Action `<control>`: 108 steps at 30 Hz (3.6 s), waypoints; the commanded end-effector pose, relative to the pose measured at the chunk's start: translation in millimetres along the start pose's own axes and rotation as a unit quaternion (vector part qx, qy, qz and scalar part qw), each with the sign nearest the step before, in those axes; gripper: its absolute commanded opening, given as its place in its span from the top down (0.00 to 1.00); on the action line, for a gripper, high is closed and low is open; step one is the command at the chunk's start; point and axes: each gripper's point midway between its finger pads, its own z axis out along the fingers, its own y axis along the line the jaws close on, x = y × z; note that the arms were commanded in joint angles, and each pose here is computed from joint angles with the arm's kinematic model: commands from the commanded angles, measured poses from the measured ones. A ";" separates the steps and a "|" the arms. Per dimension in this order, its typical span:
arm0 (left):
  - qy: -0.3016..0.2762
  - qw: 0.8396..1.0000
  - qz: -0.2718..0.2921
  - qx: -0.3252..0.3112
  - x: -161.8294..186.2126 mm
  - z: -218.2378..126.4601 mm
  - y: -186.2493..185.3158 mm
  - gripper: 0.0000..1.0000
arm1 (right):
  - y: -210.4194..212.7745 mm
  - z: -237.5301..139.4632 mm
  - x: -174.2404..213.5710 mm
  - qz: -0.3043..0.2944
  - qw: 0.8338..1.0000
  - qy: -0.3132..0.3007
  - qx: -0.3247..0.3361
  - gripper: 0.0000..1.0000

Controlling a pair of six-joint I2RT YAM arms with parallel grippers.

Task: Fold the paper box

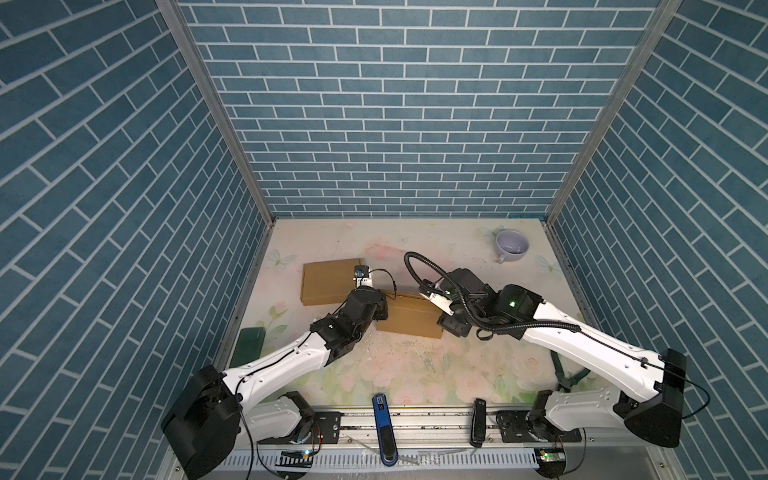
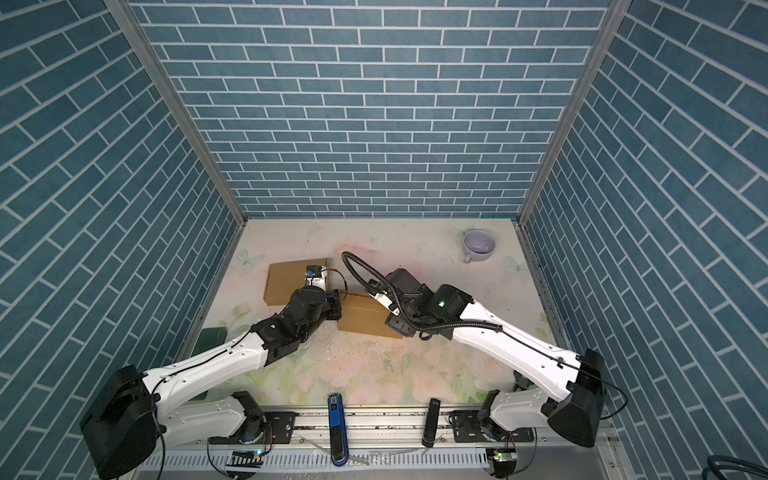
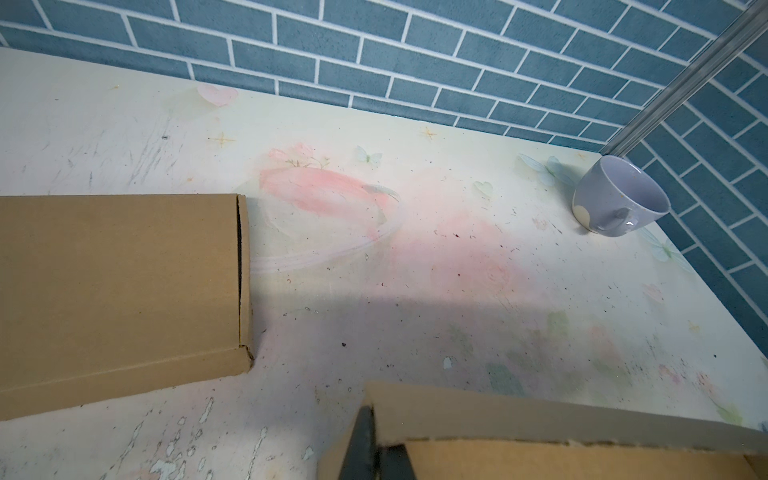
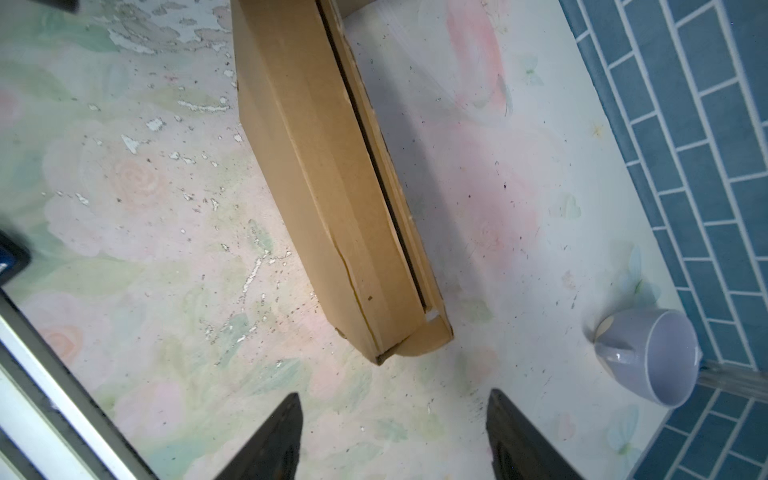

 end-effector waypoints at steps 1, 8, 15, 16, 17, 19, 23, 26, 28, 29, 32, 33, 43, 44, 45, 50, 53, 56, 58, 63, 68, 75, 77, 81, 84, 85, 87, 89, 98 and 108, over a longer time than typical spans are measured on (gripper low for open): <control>0.147 0.987 0.046 -0.051 87.8 -1.4 37.1 1.00 | -4.5 19.9 -3.6 -0.091 0.995 0.020 0.026 0.30; 0.148 0.987 0.040 -0.049 92.2 -1.6 38.8 1.00 | 4.3 39.3 -16.8 -0.125 0.992 0.011 0.010 0.29; 0.146 0.987 0.037 -0.050 92.3 -3.2 40.3 1.00 | 16.7 57.7 -18.0 -0.136 0.990 0.022 -0.017 0.30; 0.146 0.987 0.037 -0.050 92.8 -3.5 40.8 1.00 | 17.5 60.1 -17.2 -0.136 0.990 0.025 -0.018 0.32; 0.147 0.987 0.037 -0.050 93.3 -3.5 40.7 1.00 | 18.3 61.8 -16.9 -0.135 0.990 0.026 -0.018 0.33; 0.146 0.987 0.036 -0.051 93.1 -4.0 41.2 1.00 | 20.2 64.6 -15.8 -0.132 0.991 0.025 -0.019 0.37; 0.146 0.987 0.034 -0.051 94.0 -4.8 42.1 1.00 | 24.2 68.5 -14.0 -0.124 0.992 0.018 -0.015 0.45; 0.146 0.987 0.032 -0.052 95.4 -4.8 43.2 1.00 | 24.9 73.8 -11.1 -0.117 0.993 0.017 -0.006 0.51; 0.147 0.987 0.032 -0.049 96.8 -4.0 42.3 1.00 | 25.7 78.8 -8.6 -0.110 0.994 0.019 -0.002 0.54; 0.147 0.987 0.032 -0.049 96.8 -3.7 42.1 1.00 | 26.1 79.8 -8.6 -0.106 0.994 0.018 0.000 0.56; 0.149 0.987 0.034 -0.049 97.8 -1.9 41.7 1.00 | 26.8 83.1 -7.7 -0.092 0.996 0.016 0.003 0.61; 0.149 0.987 0.034 -0.049 98.1 -1.3 41.5 1.00 | 27.4 83.8 -7.7 -0.088 0.996 0.015 0.002 0.63; 0.134 0.990 0.031 -0.041 93.8 -10.9 43.8 0.76 | 34.1 93.6 0.0 -0.069 0.997 0.033 -0.006 0.71; 0.131 0.990 0.031 -0.040 92.5 -13.1 44.6 0.73 | 34.0 94.4 0.2 -0.067 0.997 0.035 -0.005 0.71; 0.131 0.990 0.031 -0.039 92.4 -14.9 45.1 0.71 | 33.6 95.2 0.6 -0.064 0.997 0.037 -0.004 0.71; 0.119 0.992 0.030 -0.018 85.8 -26.4 41.6 0.60 | 34.0 98.7 0.9 -0.055 0.998 0.043 -0.003 0.73; 0.111 0.993 0.025 -0.005 79.0 -35.4 38.8 0.55 | 34.3 100.0 1.1 -0.049 0.998 0.045 -0.003 0.75; 0.098 0.995 0.012 0.012 67.3 -47.2 33.7 0.49 | 34.3 100.5 0.3 -0.044 0.998 0.045 -0.003 0.76; 0.084 0.996 0.003 0.024 57.4 -54.6 30.2 0.43 | 35.3 100.5 -1.2 -0.041 0.998 0.042 -0.004 0.78; 0.038 0.997 -0.035 0.057 21.7 -66.9 23.1 0.32 | 38.0 100.8 -1.6 -0.041 0.998 0.039 -0.006 0.80; -0.003 0.991 -0.098 0.092 -15.9 -74.3 30.6 0.26 | 42.2 101.4 -1.4 -0.043 0.998 0.039 -0.010 0.81; 0.005 0.975 -0.153 0.161 -48.7 -42.2 26.6 0.22 | 49.8 101.9 -0.1 -0.051 0.998 0.037 -0.012 0.82; 0.016 0.972 -0.151 0.178 -52.6 -29.9 19.2 0.22 | 51.2 102.2 0.5 -0.055 0.998 0.038 -0.013 0.82; 0.032 0.969 -0.150 0.196 -52.1 -7.8 11.9 0.23 | 53.0 102.9 -0.3 -0.055 0.998 0.038 -0.014 0.83; 0.047 0.967 -0.152 0.199 -43.9 4.3 11.2 0.23 | 55.0 103.2 -0.1 -0.056 0.998 0.040 -0.015 0.83; 0.052 0.967 -0.151 0.199 -41.5 7.3 11.0 0.25 | 55.2 103.2 -0.3 -0.056 0.998 0.040 -0.015 0.83; 0.064 0.966 -0.152 0.198 -33.1 10.7 12.0 0.29 | 55.4 103.6 0.4 -0.055 0.998 0.041 -0.014 0.84; 0.076 0.967 -0.152 0.190 -20.1 12.3 16.5 0.33 | 54.8 103.9 0.2 -0.053 0.998 0.041 -0.013 0.84; 0.131 0.972 -0.155 0.116 52.9 25.9 52.7 0.40 | 54.7 100.3 -7.0 -0.040 0.999 0.023 -0.015 0.79; 0.113 0.980 -0.146 0.071 55.6 22.0 59.9 0.46 | 31.6 32.7 -44.1 0.065 0.994 -0.074 -0.042 0.39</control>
